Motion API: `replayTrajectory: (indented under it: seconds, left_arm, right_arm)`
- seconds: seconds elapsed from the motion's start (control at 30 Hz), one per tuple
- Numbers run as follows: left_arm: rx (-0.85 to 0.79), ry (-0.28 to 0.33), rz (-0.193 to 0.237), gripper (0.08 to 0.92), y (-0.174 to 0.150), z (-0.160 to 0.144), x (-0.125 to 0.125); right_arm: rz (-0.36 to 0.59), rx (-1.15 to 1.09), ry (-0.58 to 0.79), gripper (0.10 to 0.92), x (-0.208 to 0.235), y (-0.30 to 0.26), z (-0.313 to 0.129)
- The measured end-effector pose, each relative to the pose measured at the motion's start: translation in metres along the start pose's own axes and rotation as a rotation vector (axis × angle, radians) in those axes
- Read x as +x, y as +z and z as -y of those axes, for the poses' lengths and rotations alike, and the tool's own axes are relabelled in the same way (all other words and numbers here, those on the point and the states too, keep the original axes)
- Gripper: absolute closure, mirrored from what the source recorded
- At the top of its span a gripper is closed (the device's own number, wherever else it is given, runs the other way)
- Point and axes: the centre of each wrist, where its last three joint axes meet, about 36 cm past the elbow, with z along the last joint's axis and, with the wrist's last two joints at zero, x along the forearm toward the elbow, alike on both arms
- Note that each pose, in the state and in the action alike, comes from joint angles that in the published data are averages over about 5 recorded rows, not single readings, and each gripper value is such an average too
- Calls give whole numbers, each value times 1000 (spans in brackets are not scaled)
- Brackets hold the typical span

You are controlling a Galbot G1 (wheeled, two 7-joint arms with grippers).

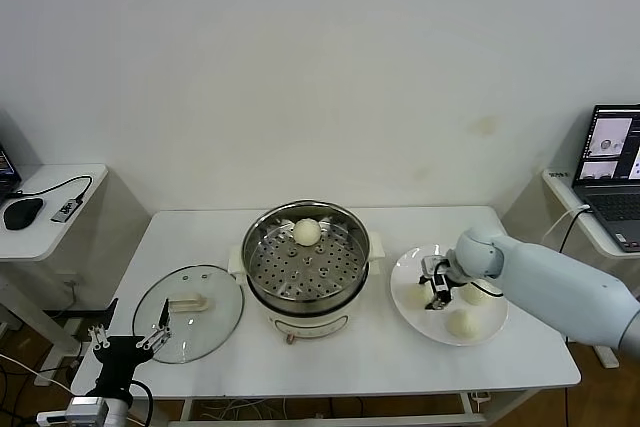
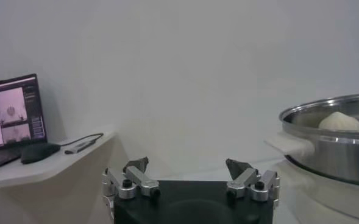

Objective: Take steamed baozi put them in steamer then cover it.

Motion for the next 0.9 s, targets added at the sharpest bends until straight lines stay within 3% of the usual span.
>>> replayTrajectory:
  seconds: [0.23, 0.53, 0.9]
  left_arm:
    - [3, 6, 3, 177, -1, 2, 0]
    - [2, 29, 9, 177, -5, 4, -3]
    - [1, 45, 10, 177, -2, 4, -11]
  right_arm:
    - [7, -10, -5, 445, 28, 4, 11]
    - [5, -34, 23, 436, 101, 10, 35]
    - [68, 3, 114, 427, 208, -53, 71]
